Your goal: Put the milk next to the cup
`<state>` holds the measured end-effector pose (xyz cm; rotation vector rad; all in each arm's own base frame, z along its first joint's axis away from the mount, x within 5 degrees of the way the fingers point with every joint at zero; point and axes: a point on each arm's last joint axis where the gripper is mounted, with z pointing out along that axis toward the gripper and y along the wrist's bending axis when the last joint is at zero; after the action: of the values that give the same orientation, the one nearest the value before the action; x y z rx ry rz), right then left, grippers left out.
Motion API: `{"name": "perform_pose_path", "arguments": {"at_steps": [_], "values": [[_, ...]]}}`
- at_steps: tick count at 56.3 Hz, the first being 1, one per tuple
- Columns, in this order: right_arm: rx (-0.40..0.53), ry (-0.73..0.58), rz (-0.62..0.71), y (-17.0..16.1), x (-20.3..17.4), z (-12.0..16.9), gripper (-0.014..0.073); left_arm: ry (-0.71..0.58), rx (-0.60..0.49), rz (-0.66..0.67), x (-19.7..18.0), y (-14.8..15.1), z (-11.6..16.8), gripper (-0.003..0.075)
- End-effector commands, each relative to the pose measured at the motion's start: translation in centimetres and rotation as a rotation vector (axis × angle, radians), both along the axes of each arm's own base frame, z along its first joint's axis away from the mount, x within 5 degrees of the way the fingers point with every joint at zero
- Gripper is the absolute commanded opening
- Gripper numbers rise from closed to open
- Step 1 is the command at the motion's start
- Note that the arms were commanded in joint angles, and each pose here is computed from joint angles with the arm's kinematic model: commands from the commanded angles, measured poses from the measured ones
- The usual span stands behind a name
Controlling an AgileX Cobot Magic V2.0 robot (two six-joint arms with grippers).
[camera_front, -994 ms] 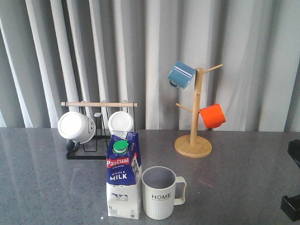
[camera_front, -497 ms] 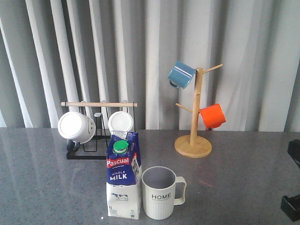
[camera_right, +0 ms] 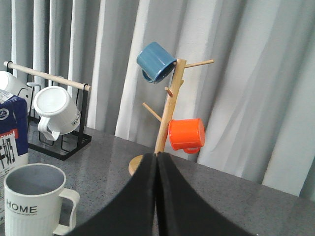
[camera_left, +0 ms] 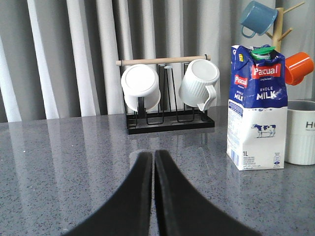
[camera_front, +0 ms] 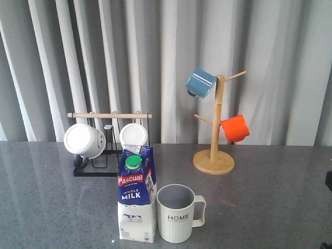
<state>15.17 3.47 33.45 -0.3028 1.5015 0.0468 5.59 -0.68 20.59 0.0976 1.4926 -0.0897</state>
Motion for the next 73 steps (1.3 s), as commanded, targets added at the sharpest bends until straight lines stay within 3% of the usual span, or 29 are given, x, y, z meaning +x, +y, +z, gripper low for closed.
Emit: {"name": "perform_pose_path", "arguments": {"at_steps": [1,7,11,24,42,73], "values": [[0.042,-0.145,-0.013,-0.6,-1.6,-0.1,-0.0008,-0.096,-0.036,-0.003,-0.3,0.0,1.4,-0.0006],[0.175,-0.127,-0.088,-2.0,-3.6,-2.9,-0.0008,-0.096,-0.036,-0.003,-0.3,0.0,1.4,-0.0006],[0.212,-0.116,-0.140,-2.8,-4.8,-4.5,-0.0008,-0.096,-0.036,-0.003,-0.3,0.0,1.4,-0.0006],[0.132,-0.098,-0.187,-3.2,-7.7,-7.7,-0.0008,-0.096,-0.035,-0.003,-0.3,0.0,1.4,-0.0006],[0.142,-0.084,-0.189,-3.3,-9.1,-12.3,-0.0008,-0.096,-0.035,-0.003,-0.3,0.0,1.4,-0.0006],[0.147,-0.083,-0.195,-3.3,-9.6,-12.7,-0.0008,-0.096,-0.035,-0.003,-0.3,0.0,1.4,-0.0006]]}}
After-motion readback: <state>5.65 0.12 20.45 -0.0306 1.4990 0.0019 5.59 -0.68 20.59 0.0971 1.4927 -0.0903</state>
